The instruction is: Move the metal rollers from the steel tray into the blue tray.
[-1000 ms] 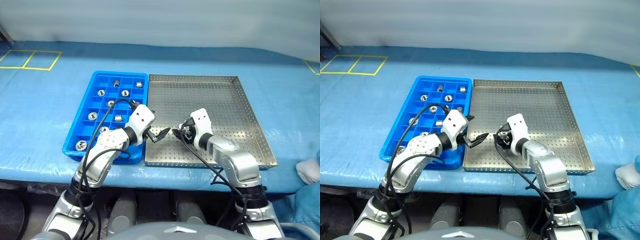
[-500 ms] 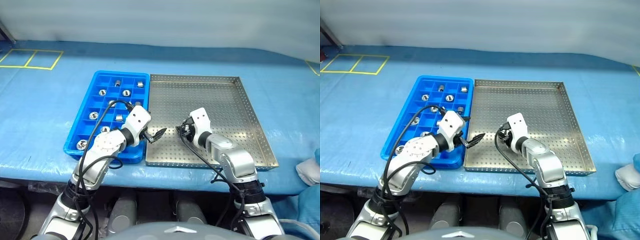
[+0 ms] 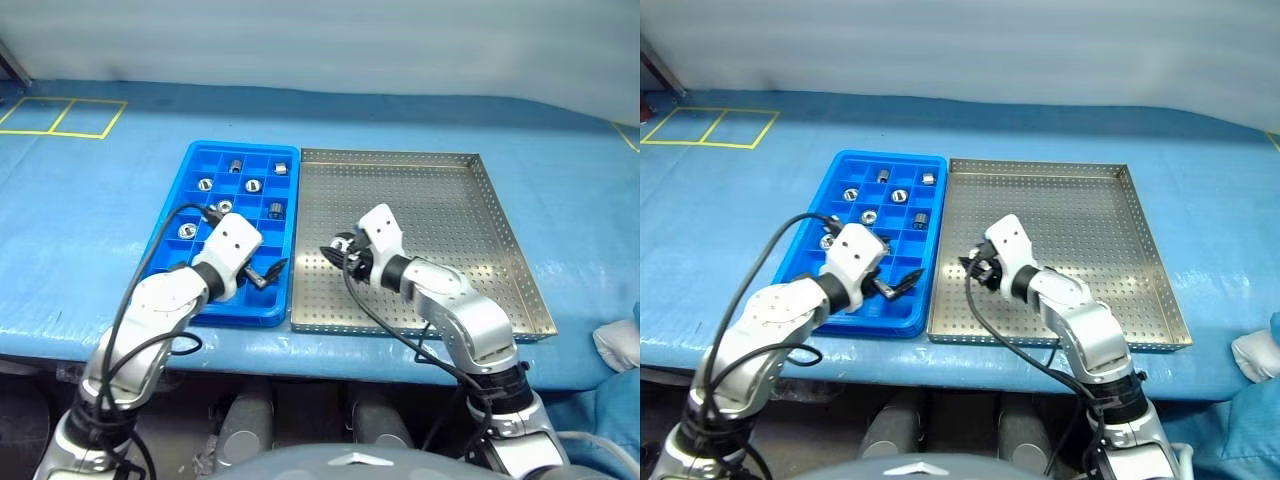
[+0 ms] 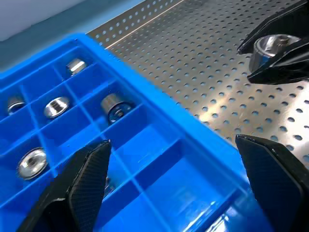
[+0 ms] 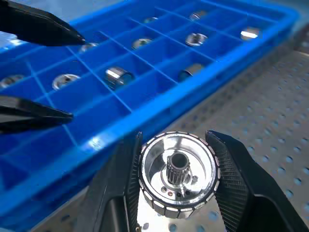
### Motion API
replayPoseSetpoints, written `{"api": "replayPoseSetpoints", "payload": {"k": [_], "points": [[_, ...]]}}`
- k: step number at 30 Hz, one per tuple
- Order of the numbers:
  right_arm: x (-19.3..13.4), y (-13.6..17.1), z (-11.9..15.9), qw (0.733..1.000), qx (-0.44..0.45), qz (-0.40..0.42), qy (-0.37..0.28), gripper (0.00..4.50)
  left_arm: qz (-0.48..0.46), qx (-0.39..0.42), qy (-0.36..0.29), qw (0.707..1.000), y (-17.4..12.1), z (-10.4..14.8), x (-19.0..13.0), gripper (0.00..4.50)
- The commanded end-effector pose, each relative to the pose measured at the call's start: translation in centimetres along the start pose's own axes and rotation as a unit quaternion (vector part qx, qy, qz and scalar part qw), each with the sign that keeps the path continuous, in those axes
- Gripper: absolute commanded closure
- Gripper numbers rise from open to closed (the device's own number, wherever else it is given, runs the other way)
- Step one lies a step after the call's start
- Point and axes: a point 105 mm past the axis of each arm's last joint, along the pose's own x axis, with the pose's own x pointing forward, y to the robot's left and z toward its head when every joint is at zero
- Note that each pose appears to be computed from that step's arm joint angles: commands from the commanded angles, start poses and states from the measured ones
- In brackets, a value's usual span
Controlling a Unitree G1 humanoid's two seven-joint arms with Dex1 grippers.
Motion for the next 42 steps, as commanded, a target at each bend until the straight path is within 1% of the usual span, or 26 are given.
{"api": "replayPoseSetpoints", "payload": {"k": [1, 4, 7, 11, 14, 22, 24, 27, 28, 31, 34, 37, 40, 42], "points": [[1.4, 2.7, 2.5, 0.997, -0.024, 0.064, -0.040, 2.79, 0.050, 0.014, -0.005, 0.999, 1.2, 0.9, -2.1, 0.00], [3.3, 4.5, 2.9, 0.993, -0.032, 0.108, -0.041, 2.79, 0.060, 0.004, 0.002, 0.998, 0.4, 0.7, -2.9, 0.00], [4.1, 5.6, 3.1, 0.990, -0.037, 0.132, -0.041, 2.79, 0.069, -0.006, 0.010, 0.998, -0.1, 0.4, -3.3, 0.00], [5.3, 7.4, 2.5, 0.984, -0.036, 0.174, -0.031, 2.79, 0.129, -0.020, 0.063, 0.989, 1.2, -1.8, -4.4, 0.00], [6.0, 7.8, 1.8, 0.983, -0.034, 0.179, -0.019, 2.79, 0.144, -0.022, 0.079, 0.986, 1.6, -2.5, -4.7, 0.00], [6.6, 7.4, 0.5, 0.984, -0.025, 0.175, 0.000, 2.79, 0.136, -0.023, 0.079, 0.987, 1.3, -2.5, -4.4, 0.00], [6.5, 7.3, 0.3, 0.984, -0.027, 0.174, 0.004, 2.06, 0.133, -0.022, 0.078, 0.988, 1.3, -2.5, -4.3, 0.00], [6.4, 7.0, 0.7, 0.986, -0.014, 0.165, -0.006, 1.17, 0.128, -0.024, 0.071, 0.989, 1.3, -2.2, -4.0, 0.00], [6.3, 6.8, 0.8, 0.987, -0.016, 0.160, -0.010, 0.87, 0.126, -0.024, 0.069, 0.989, 1.3, -2.1, -3.8, 0.00], [5.7, 5.7, 1.9, 0.991, -0.019, 0.129, -0.035, 0.87, 0.112, -0.024, 0.057, 0.992, 1.1, -1.6, -3.1, 0.00], [4.2, 3.4, 3.1, 0.995, -0.032, 0.072, -0.060, 0.87, 0.073, -0.035, 0.021, 0.996, -0.1, -0.2, -1.5, 0.00], [1.8, 0.2, 2.8, 0.997, -0.058, -0.002, -0.047, 0.87, 0.005, -0.054, -0.032, 0.998, -2.4, 1.9, 0.5, 0.00], [-1.1, -2.3, 1.9, 0.995, -0.076, -0.061, -0.018, 0.87, -0.051, -0.057, -0.057, 0.995, -4.2, 3.0, 2.1, 0.00], [-3.3, -3.6, 1.3, 0.992, -0.089, -0.094, 0.005, 0.87, -0.094, -0.072, -0.078, 0.990, -5.5, 3.8, 3.2, 0.00]]}}
